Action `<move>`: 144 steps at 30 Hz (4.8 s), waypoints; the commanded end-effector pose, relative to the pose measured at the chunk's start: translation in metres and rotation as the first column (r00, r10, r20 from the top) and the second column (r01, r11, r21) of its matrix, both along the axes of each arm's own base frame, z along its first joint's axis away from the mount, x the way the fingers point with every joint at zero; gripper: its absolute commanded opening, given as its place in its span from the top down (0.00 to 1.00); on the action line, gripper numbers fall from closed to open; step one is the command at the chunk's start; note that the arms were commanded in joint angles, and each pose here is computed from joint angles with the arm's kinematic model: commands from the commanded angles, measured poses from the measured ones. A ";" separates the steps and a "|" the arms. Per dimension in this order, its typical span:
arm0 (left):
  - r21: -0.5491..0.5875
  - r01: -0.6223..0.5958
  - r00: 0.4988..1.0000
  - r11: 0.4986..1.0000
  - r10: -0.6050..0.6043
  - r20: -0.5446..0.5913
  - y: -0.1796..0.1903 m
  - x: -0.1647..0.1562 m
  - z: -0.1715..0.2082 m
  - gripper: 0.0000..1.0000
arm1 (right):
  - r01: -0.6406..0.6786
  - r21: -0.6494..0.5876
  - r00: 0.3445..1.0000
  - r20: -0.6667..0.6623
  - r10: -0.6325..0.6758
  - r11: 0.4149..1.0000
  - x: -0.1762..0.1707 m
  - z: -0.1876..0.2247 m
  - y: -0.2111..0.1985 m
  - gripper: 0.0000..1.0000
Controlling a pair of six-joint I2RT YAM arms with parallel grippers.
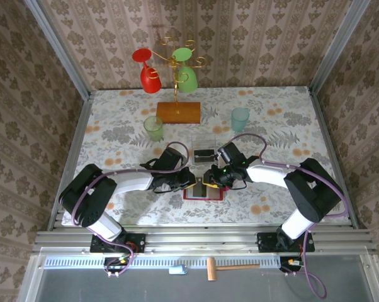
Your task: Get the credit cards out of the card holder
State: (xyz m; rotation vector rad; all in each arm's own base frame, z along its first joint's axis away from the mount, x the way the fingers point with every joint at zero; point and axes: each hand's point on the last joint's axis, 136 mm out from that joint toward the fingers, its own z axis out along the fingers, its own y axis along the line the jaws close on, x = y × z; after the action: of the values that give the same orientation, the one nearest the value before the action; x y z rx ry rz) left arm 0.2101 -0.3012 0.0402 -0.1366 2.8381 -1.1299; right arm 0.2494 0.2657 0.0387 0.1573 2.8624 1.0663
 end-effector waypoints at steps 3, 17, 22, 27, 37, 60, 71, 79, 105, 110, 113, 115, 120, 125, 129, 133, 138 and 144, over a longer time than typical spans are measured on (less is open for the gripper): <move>0.064 0.021 1.000 0.998 -0.021 0.000 0.009 -0.005 -0.009 0.90 | 0.007 0.006 0.999 -0.043 -0.006 1.000 -0.004 -0.012 -0.001 0.74; 0.111 0.031 0.999 0.993 -0.027 -0.033 0.016 -0.013 -0.019 0.92 | 0.006 0.018 0.998 -0.062 -0.005 1.000 -0.007 -0.021 0.001 0.74; 0.118 0.030 0.999 0.993 -0.026 -0.036 0.017 -0.013 -0.020 0.92 | 0.009 0.047 0.998 -0.064 -0.006 0.999 -0.007 -0.018 0.004 0.74; 0.124 0.028 0.999 0.992 -0.023 -0.040 0.017 -0.013 -0.022 0.93 | 0.012 0.068 0.998 -0.057 -0.008 0.998 -0.006 -0.013 0.006 0.77; 0.140 0.029 0.999 0.990 -0.022 -0.048 0.020 -0.016 -0.025 0.93 | 0.011 0.088 0.999 -0.053 -0.006 0.996 -0.007 -0.010 0.007 0.81; 0.135 0.031 0.999 0.990 -0.025 -0.044 0.017 -0.014 -0.023 0.93 | 0.018 0.062 0.999 -0.034 -0.015 0.998 -0.012 -0.008 -0.013 0.91; 0.132 0.030 0.999 0.991 -0.025 -0.043 0.016 -0.013 -0.022 0.93 | 0.025 0.003 0.999 -0.029 -0.025 1.000 -0.016 -0.005 -0.037 0.93; 0.127 0.032 0.999 0.991 -0.027 -0.039 0.014 -0.012 -0.021 0.93 | 0.033 -0.040 0.999 -0.015 -0.034 0.999 -0.016 0.000 -0.049 0.93; 0.107 0.033 0.999 0.994 -0.030 -0.034 0.010 -0.010 -0.020 0.93 | 0.047 0.037 0.998 -0.052 -0.045 0.998 -0.019 0.010 -0.031 0.84; 0.104 0.033 0.999 0.994 -0.029 -0.036 0.009 -0.010 -0.021 0.93 | 0.043 0.037 0.998 -0.054 -0.041 0.998 -0.021 0.011 -0.028 0.84; 0.104 0.035 0.999 0.994 -0.031 -0.037 0.009 -0.010 -0.022 0.93 | 0.043 0.037 0.997 -0.058 -0.041 0.998 -0.022 0.011 -0.027 0.84; 0.104 0.035 0.999 0.994 -0.031 -0.040 0.009 -0.010 -0.023 0.93 | 0.041 0.035 0.998 -0.058 -0.039 0.999 -0.023 0.013 -0.027 0.84; 0.100 0.035 0.999 0.994 -0.031 -0.037 0.008 -0.009 -0.022 0.93 | 0.038 0.030 0.998 -0.060 -0.036 0.999 -0.025 0.014 -0.027 0.86; 0.101 0.034 0.999 0.994 -0.030 -0.039 0.008 -0.010 -0.022 0.93 | 0.036 0.018 0.997 -0.064 -0.034 0.999 -0.026 0.015 -0.029 0.86; 0.099 0.032 0.999 0.995 -0.028 -0.036 0.009 -0.009 -0.021 0.93 | 0.034 0.011 0.997 -0.065 -0.033 0.999 -0.028 0.016 -0.030 0.87; 0.099 0.032 0.999 0.995 -0.029 -0.032 0.008 -0.009 -0.019 0.93 | 0.030 0.012 0.998 -0.063 -0.029 0.999 -0.027 0.017 -0.029 0.89; 0.094 0.033 0.999 0.995 -0.030 -0.028 0.007 -0.007 -0.016 0.93 | 0.024 0.015 0.998 -0.056 -0.024 1.000 -0.025 0.020 -0.027 0.91; 0.086 0.026 1.000 0.996 -0.026 -0.005 0.008 -0.003 -0.004 0.91 | 0.017 0.006 0.999 -0.032 -0.017 1.000 -0.023 0.027 -0.028 0.93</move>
State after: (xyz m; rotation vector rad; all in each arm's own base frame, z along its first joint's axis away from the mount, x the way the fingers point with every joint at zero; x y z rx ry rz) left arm 0.2059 -0.2982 0.0310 -0.1133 2.8894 -1.0520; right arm 0.2262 0.2365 0.0525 0.2374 2.8941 1.0857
